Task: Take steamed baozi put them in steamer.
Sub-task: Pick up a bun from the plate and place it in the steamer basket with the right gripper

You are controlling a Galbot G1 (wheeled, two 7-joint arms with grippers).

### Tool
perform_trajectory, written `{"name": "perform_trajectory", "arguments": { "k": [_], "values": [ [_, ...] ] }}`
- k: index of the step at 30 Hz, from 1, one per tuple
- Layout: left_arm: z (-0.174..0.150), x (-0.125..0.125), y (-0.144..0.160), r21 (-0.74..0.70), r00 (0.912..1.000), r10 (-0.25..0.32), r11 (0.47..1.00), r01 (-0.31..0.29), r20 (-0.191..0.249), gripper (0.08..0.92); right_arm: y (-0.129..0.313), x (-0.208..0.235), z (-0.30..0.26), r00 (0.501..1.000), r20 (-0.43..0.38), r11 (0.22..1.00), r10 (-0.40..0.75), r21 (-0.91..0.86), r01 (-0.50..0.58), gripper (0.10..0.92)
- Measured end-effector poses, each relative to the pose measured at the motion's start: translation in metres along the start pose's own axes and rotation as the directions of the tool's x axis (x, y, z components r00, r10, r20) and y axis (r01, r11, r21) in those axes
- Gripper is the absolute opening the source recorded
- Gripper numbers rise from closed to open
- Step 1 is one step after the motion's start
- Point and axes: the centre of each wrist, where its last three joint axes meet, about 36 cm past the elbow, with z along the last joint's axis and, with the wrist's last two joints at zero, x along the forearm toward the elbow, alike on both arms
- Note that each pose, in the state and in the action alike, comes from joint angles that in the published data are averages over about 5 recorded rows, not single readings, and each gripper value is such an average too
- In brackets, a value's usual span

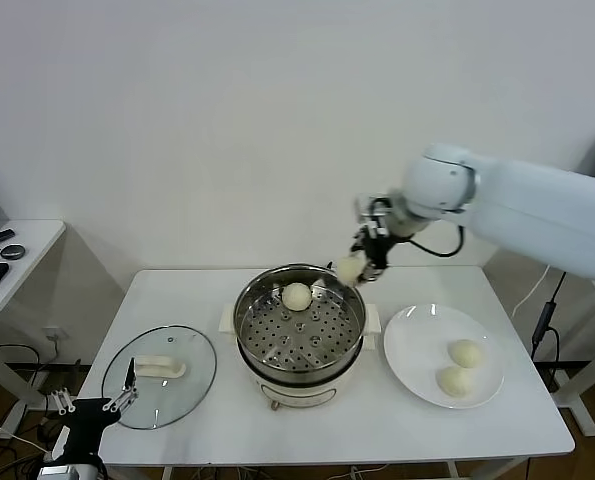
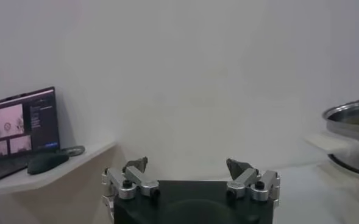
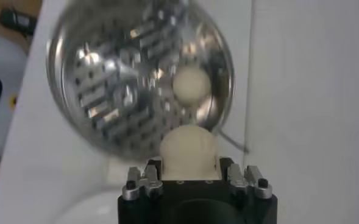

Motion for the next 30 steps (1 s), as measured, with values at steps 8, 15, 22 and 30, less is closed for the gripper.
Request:
{"name": "perform_trajectory", "arguments": {
  "k": [8,15,22,30],
  "values": [
    [-0.002,-0.003,0.003,-0.005,0.9998,-0.014,1.000,0.014,0.014,0.823,0.000,-0.054,-0.072,0.999,0.001,0.999,-0.051,0.014,0.051,0.554],
    [-0.001,-0.002,0.003,-0.002,0.9997,-0.020,1.000,0.020,0.017,0.823,0.000,-0.101,-0.113,0.997,-0.010,0.997,-0.081,0.013,0.081,0.559],
    [0.000,-0.002,0.005,-0.002,0.9995,-0.026,1.000,0.026,0.017,0.823,0.003,-0.139,-0.136,0.994,-0.024,0.994,-0.107,0.006,0.107,0.560],
    [0.003,-0.004,0.006,-0.003,0.9994,-0.030,1.000,0.030,0.016,0.823,0.005,-0.166,-0.141,0.993,-0.042,0.993,-0.114,-0.012,0.113,0.560]
  ]
}}
